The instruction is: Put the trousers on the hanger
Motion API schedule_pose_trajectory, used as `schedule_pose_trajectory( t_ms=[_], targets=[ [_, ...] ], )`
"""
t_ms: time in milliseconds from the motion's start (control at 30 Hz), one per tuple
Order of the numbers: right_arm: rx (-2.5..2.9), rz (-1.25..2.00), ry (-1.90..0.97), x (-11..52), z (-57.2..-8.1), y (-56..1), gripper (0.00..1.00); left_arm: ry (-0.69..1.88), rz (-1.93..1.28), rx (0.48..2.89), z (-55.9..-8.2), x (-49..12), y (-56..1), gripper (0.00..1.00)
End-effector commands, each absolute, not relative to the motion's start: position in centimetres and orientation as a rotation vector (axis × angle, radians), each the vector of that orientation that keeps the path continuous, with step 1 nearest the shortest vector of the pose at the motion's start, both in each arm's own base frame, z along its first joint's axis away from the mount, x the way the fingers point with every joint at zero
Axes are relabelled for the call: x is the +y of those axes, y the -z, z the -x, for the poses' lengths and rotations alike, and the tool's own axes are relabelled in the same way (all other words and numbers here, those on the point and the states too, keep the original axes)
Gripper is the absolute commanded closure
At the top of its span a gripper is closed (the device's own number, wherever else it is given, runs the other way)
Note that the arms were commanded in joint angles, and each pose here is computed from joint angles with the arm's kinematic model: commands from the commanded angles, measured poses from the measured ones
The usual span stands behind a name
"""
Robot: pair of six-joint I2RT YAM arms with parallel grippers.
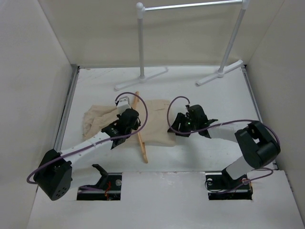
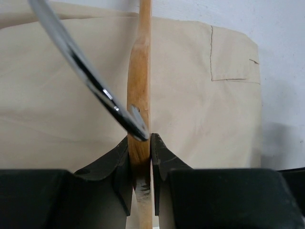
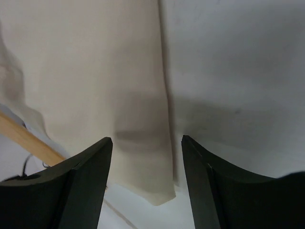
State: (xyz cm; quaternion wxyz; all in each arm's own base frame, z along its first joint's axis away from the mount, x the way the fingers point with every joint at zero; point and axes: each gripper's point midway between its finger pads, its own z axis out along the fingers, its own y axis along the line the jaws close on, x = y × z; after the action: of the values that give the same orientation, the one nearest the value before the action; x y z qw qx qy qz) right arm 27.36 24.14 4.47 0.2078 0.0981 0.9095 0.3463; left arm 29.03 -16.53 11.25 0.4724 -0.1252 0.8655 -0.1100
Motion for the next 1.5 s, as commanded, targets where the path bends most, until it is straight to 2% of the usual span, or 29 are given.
schedule_pose_trajectory(
  t_ms=[0, 100, 167, 233, 367, 800, 867, 967, 1033, 1100, 1300, 1467],
  targets=[
    [2.535, -0.219, -0.971, 25.7, -27.4, -3.6, 0.40, 0.229, 0.251, 2.142, -28.5, -15.7, -11.7, 0.98],
    [2.522, -0.256, -1.038, 26.5, -27.5, -3.2, 0.74, 0.237, 0.262, 2.148, -28.4, -15.2, -11.8, 0.98],
    [2.490, -0.304, -1.077, 26.3, -27.9, -3.4, 0.93, 0.229, 0.267, 2.152, -28.3, -14.8, -11.7, 0.98],
    [2.433, -0.378, -1.066, 24.7, -28.9, -4.3, 0.97, 0.209, 0.277, 2.160, -28.1, -14.0, -11.7, 0.98],
    [2.354, -0.460, -0.999, 20.8, -30.3, -6.0, 0.97, 0.175, 0.300, 2.172, -27.9, -12.4, -11.1, 0.98],
    [2.417, -0.479, -0.933, 20.3, -29.4, -4.1, 0.91, 0.241, 0.275, 2.129, -29.9, -15.2, -13.9, 0.99],
    [2.408, -0.474, -0.939, 20.3, -29.3, -4.5, 0.83, 0.259, 0.281, 2.108, -30.1, -15.4, -15.0, 0.99],
    [2.377, -0.452, -0.939, 20.1, -28.9, -6.1, 0.52, 0.293, 0.278, 2.079, -30.4, -16.0, -18.0, 1.00],
    [2.332, -0.406, -0.940, 19.7, -28.5, -8.5, 0.39, 0.301, 0.262, 2.068, -30.5, -16.5, -20.6, 1.00],
    [2.264, -0.326, -0.942, 19.4, -28.2, -12.1, 0.32, 0.324, 0.232, 2.041, -30.6, -17.2, -23.9, 1.00],
    [2.001, -0.026, -1.033, 21.1, -25.1, -26.9, 0.28, 0.378, 0.142, 1.950, -30.3, -19.3, -34.2, 1.00],
    [1.790, 0.167, -1.199, 24.7, -21.5, -37.9, 0.21, 0.409, 0.065, 1.923, -30.3, -21.5, -39.7, 1.00]
  ],
)
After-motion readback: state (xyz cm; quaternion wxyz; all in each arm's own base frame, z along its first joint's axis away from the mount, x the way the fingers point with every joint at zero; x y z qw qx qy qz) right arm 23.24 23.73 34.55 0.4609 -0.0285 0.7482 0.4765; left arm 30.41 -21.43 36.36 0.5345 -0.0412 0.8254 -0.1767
